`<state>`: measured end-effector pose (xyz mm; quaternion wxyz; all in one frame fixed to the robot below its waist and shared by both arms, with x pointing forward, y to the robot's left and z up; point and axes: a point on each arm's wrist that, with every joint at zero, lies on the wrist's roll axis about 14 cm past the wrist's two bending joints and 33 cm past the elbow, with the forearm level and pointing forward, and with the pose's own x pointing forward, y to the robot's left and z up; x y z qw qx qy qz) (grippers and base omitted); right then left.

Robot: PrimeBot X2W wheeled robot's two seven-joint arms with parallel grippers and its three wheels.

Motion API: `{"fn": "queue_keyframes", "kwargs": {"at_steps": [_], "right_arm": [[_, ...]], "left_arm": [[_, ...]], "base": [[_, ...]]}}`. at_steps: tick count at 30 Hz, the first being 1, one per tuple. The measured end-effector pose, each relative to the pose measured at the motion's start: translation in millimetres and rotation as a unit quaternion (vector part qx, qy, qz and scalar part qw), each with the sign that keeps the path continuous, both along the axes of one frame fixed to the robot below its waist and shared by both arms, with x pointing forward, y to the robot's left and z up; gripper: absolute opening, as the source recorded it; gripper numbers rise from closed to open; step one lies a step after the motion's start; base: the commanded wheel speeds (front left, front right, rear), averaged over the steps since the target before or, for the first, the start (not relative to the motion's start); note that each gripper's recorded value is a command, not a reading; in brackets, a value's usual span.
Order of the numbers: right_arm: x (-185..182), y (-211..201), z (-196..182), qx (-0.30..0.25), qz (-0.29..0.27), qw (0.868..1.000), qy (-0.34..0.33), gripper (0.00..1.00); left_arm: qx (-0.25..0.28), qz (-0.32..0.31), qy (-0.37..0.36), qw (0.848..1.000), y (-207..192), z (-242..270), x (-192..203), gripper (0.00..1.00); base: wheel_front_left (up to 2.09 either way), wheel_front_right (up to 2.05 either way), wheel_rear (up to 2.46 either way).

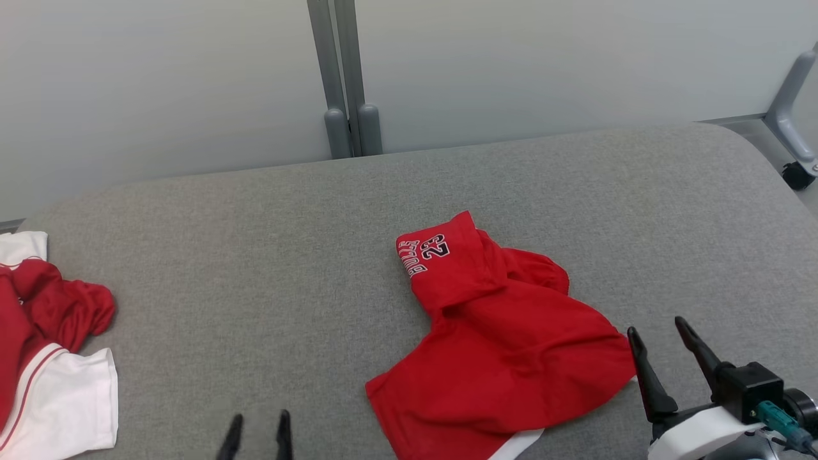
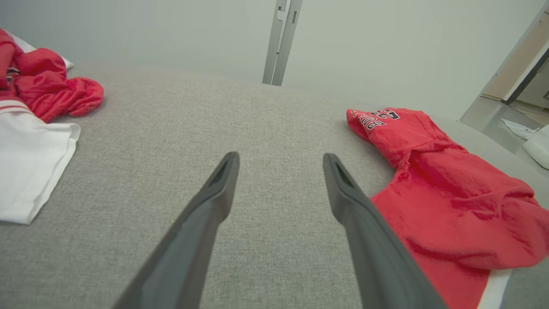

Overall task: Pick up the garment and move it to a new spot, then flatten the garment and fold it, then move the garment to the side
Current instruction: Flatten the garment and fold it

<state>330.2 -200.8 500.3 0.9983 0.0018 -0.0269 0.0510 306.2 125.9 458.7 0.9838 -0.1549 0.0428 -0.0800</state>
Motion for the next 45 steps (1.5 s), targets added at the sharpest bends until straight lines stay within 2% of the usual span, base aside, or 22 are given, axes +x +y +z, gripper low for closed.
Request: {"fn": "queue_keyframes", "kwargs": {"at_steps": [4, 7, 9, 12, 15, 21, 29, 36, 45], "right_arm": [[-4.5, -2.4, -31.7, -0.023, 0.032, 0.998, 0.058, 1.00], [-4.0, -11.1, -53.8, -0.054, 0.053, 0.989, 0.125, 1.00], [-0.6, -20.7, -60.3, -0.080, 0.060, 0.982, 0.162, 1.00], [1.3, -28.3, -72.1, -0.104, 0.069, 0.968, 0.217, 1.00], [0.6, -21.7, -83.4, -0.109, 0.088, 0.956, 0.258, 1.00], [1.7, -11.9, -93.3, -0.103, 0.109, 0.947, 0.284, 1.00], [11.2, -11.5, -98.8, -0.102, 0.114, 0.945, 0.289, 1.00], [20.0, -7.4, -109.1, -0.101, 0.123, 0.939, 0.304, 1.00], [24.8, -6.4, -115.9, -0.097, 0.128, 0.936, 0.313, 1.00]], "left_arm": [[-0.010, -0.077, 0.057, 0.995, -45.2, -26.8, -19.0, 1.00], [-0.010, -0.133, 0.102, 0.986, -73.1, -33.9, -23.4, 1.00], [-0.016, -0.169, 0.145, 0.975, -90.9, -41.4, -32.1, 1.00], [-0.053, -0.215, 0.207, 0.953, -115.3, -47.7, -45.6, 1.00], [-0.032, -0.257, 0.250, 0.933, -128.5, -58.4, -56.5, 1.00], [-0.022, -0.286, 0.296, 0.911, -137.2, -71.2, -64.9, 1.00], [-0.036, -0.302, 0.331, 0.893, -146.1, -78.0, -65.7, 1.00], [-0.027, -0.322, 0.365, 0.873, -154.4, -93.7, -66.7, 1.00], [-0.027, -0.338, 0.385, 0.859, -163.1, -106.2, -69.4, 1.00]], "base": [[0.00, 0.00, 0.00], [0.00, 0.00, 0.00], [0.00, 0.00, 0.00], [0.00, 0.00, 0.00], [0.00, 0.00, 0.00], [0.00, 0.00, 0.00], [0.00, 0.00, 0.00], [0.00, 0.00, 0.00], [0.00, 0.00, 0.00]]}}
